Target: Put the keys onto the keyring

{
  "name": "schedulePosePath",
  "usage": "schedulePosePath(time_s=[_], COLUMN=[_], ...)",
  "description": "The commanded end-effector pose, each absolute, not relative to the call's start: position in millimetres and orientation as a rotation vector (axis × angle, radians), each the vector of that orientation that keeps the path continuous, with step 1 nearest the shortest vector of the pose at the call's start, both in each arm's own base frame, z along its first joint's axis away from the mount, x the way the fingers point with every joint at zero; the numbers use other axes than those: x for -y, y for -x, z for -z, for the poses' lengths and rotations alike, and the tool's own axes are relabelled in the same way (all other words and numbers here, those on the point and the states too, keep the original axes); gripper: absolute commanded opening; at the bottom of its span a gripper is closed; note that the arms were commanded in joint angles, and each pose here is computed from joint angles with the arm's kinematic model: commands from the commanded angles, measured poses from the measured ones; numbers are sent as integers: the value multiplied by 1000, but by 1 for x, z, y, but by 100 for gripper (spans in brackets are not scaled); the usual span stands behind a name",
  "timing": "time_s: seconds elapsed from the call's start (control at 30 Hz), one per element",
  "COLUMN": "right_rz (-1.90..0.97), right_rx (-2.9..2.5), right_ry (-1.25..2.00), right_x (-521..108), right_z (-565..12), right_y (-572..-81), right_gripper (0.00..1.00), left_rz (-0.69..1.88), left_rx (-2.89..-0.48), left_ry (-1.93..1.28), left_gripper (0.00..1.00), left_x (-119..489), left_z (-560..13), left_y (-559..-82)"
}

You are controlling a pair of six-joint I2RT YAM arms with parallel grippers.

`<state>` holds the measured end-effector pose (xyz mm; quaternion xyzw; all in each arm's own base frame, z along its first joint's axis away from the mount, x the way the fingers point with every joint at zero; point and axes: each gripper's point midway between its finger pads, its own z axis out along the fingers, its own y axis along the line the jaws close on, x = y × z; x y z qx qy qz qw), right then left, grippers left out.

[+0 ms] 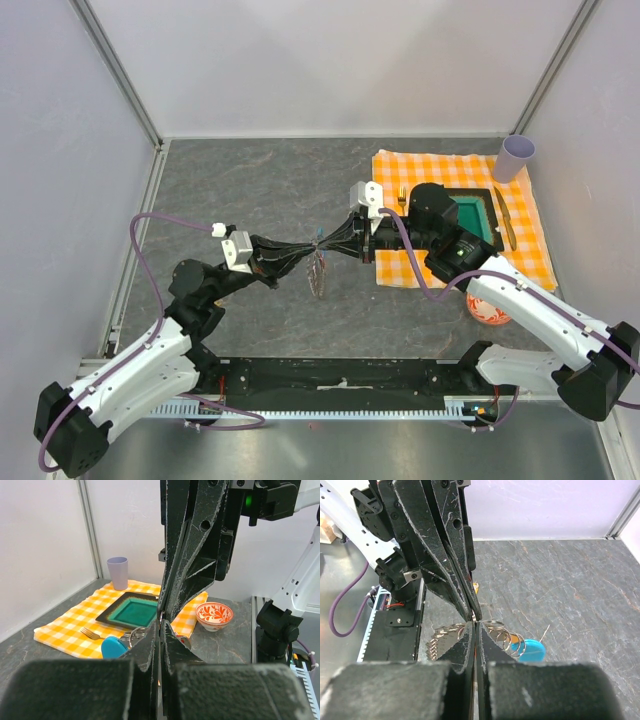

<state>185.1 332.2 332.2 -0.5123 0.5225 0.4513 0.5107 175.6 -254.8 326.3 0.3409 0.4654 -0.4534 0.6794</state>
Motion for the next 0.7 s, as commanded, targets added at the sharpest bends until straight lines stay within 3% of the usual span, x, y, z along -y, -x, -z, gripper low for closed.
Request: schedulePosePath(time_s=[0.0, 0.07, 0.13, 0.17, 0.27, 0.47, 0.67], right_rz=[-1096, -1088, -1053, -1030, -953, -820, -754], right_rx=[-1188, -1195, -1232, -1231, -1272, -1307, -1314], right_ry=[1229, 1232, 1244, 1251, 1293, 1392, 1464], right_x=[-332, -331, -327, -326, -319, -313, -313], right_z=[-345, -345, -340, -344, -340, -332, -328], right_y=[-183, -183, -185, -186, -192, -197, -198], right_gripper=[0, 0, 0, 0, 0, 0, 0], left_rz=[1034, 1016, 994, 957, 891, 867, 893], left_rx=[-940, -955, -1014, -1022, -1108, -1246, -1313], left_ry=[-751, -756, -767, -777, -842, -1064, -1191], left_gripper=[2, 4, 13, 23, 38, 48, 51], left_x=[251, 251, 251, 249, 248, 255, 265], left_z=[-357, -356, -351, -351, -342, -325, -317], left_y=[-166, -168, -173, -176, -180, -174, -174])
